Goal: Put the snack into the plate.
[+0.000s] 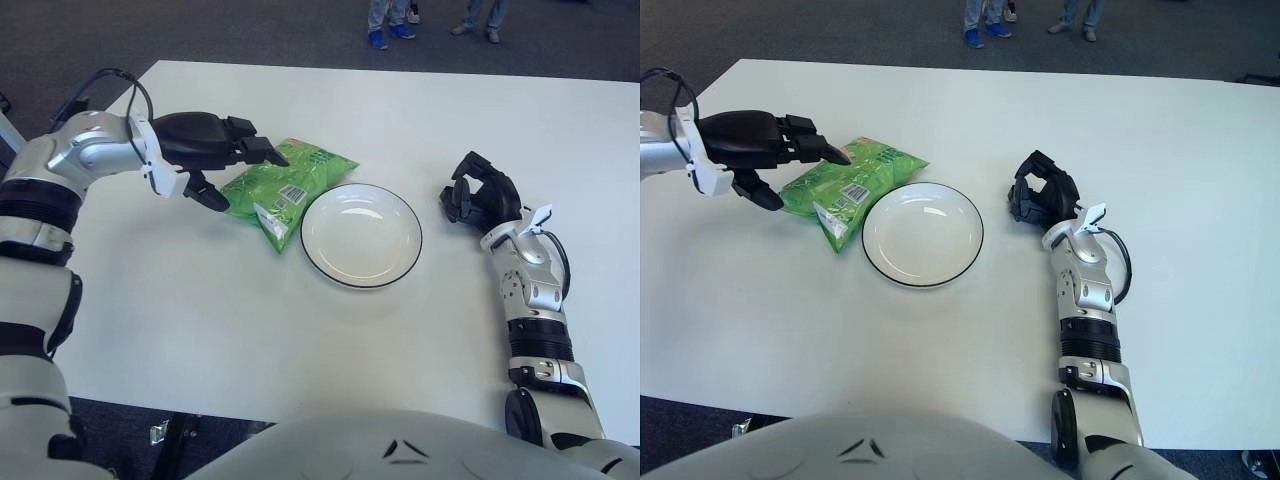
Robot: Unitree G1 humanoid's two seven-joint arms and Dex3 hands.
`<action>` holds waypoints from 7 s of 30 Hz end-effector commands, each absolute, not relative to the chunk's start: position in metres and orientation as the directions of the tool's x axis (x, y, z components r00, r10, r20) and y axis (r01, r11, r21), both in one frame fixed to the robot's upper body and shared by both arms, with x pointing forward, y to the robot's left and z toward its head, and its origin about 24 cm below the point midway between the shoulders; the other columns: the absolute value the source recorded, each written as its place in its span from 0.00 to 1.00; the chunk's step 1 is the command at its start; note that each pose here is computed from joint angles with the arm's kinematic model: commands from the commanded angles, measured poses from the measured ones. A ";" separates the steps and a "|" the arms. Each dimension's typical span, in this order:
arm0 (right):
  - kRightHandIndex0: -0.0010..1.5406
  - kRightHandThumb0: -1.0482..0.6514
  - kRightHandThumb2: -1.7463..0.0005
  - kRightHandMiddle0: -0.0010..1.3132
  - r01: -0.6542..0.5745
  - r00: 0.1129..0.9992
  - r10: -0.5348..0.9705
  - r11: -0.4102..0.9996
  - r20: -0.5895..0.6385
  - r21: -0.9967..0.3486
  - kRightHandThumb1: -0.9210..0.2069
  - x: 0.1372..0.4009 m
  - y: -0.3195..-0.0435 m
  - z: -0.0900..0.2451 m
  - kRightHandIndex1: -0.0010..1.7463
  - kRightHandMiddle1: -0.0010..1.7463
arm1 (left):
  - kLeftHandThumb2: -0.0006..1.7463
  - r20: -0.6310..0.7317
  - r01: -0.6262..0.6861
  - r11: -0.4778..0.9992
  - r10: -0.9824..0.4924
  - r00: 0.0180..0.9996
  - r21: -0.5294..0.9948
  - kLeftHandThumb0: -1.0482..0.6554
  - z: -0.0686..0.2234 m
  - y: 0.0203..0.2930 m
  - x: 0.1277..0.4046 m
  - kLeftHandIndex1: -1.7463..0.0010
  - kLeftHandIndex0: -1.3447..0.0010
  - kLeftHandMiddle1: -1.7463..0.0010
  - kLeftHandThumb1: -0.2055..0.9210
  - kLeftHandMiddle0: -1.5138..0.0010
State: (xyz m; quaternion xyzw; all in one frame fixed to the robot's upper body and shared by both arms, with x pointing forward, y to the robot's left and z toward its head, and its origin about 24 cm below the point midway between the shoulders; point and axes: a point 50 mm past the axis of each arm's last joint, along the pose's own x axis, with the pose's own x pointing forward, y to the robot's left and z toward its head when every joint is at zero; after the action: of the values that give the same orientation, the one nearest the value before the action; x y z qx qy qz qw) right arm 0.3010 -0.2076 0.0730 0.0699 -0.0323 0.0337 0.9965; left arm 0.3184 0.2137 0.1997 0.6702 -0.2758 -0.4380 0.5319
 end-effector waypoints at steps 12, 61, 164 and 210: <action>0.84 0.35 0.29 0.43 -0.035 0.998 0.044 0.985 -0.050 0.171 0.48 0.290 -0.207 0.045 1.00 1.00 | 0.34 -0.301 0.110 -0.283 -0.830 0.470 0.953 0.16 0.198 0.216 0.316 0.39 1.00 0.40 0.96 0.77; 0.84 0.35 0.30 0.42 -0.031 0.998 0.040 0.983 -0.042 0.180 0.47 0.290 -0.209 0.043 1.00 1.00 | 0.31 -0.095 0.063 -0.071 -0.816 0.570 0.995 0.00 0.179 0.163 0.345 0.99 1.00 0.98 1.00 1.00; 0.83 0.34 0.29 0.43 -0.055 0.997 0.064 0.984 -0.047 0.168 0.48 0.284 -0.209 0.050 1.00 1.00 | 0.35 -0.147 -0.059 -0.255 -0.714 0.684 0.965 0.00 0.151 0.165 0.325 1.00 1.00 1.00 1.00 1.00; 0.83 0.34 0.29 0.43 -0.128 0.988 0.143 0.967 -0.056 0.222 0.48 0.280 -0.206 0.052 1.00 1.00 | 0.42 -0.413 0.274 -0.330 -0.497 0.763 0.903 0.00 0.106 0.170 0.360 0.95 0.99 1.00 1.00 1.00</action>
State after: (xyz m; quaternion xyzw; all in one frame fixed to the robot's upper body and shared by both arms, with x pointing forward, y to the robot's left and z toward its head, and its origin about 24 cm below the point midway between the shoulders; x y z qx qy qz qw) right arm 0.2914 -0.2049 0.0759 0.0859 -0.0167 0.0721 0.9936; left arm 0.3636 0.1676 0.1275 0.7375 -0.1157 -0.3114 0.5880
